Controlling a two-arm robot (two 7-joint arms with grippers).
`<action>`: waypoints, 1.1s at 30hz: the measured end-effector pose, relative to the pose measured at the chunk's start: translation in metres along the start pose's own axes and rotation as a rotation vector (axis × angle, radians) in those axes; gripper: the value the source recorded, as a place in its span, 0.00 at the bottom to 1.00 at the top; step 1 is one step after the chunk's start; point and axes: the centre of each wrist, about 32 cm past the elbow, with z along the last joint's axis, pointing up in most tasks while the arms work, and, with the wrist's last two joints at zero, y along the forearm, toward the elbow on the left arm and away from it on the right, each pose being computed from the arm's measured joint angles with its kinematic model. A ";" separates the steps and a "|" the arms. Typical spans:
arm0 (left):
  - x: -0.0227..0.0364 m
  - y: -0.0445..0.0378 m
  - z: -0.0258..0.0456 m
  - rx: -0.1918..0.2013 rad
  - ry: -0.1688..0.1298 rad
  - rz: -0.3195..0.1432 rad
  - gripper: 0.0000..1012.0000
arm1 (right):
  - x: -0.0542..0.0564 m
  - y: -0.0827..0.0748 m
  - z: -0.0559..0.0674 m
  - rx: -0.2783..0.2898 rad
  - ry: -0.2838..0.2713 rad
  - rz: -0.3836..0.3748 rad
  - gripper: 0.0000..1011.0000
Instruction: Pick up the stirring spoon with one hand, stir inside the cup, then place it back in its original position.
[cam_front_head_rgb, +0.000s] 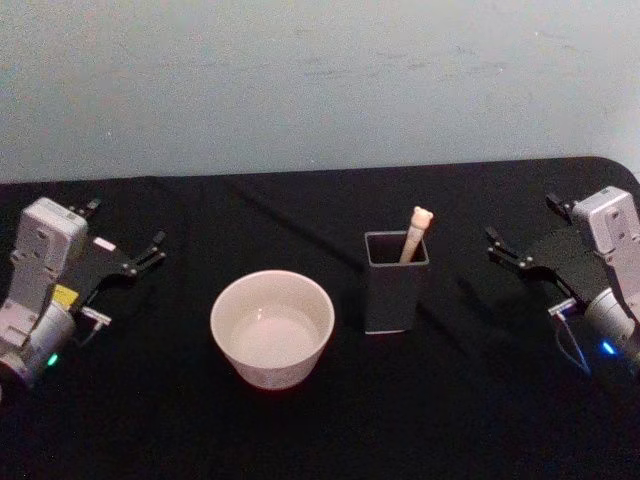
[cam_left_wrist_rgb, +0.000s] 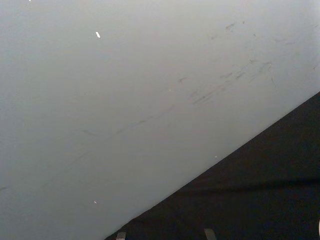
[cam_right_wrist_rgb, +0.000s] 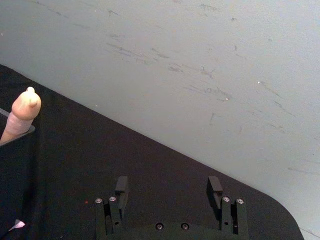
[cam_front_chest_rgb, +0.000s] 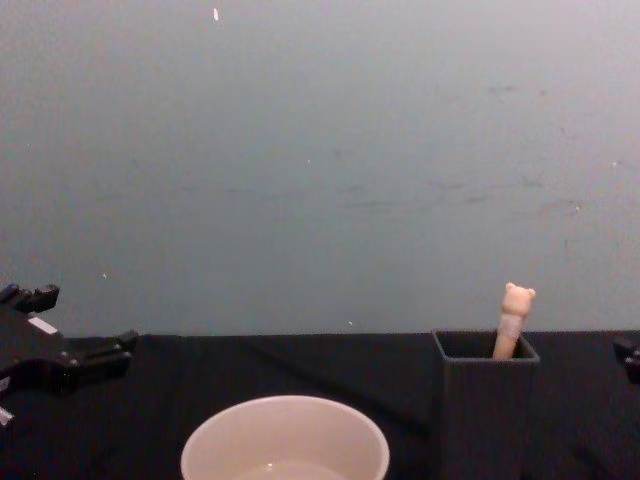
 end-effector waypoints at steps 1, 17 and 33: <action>0.0000 0.0000 0.0000 0.000 0.000 0.000 0.99 | 0.000 0.000 0.000 0.000 0.000 0.000 0.99; 0.0000 0.0000 0.0000 0.000 0.000 0.000 0.99 | 0.000 0.000 0.000 0.000 0.000 0.000 0.99; 0.0000 0.0000 0.0000 0.000 0.000 0.000 0.99 | 0.000 0.000 0.000 0.000 0.000 0.000 0.99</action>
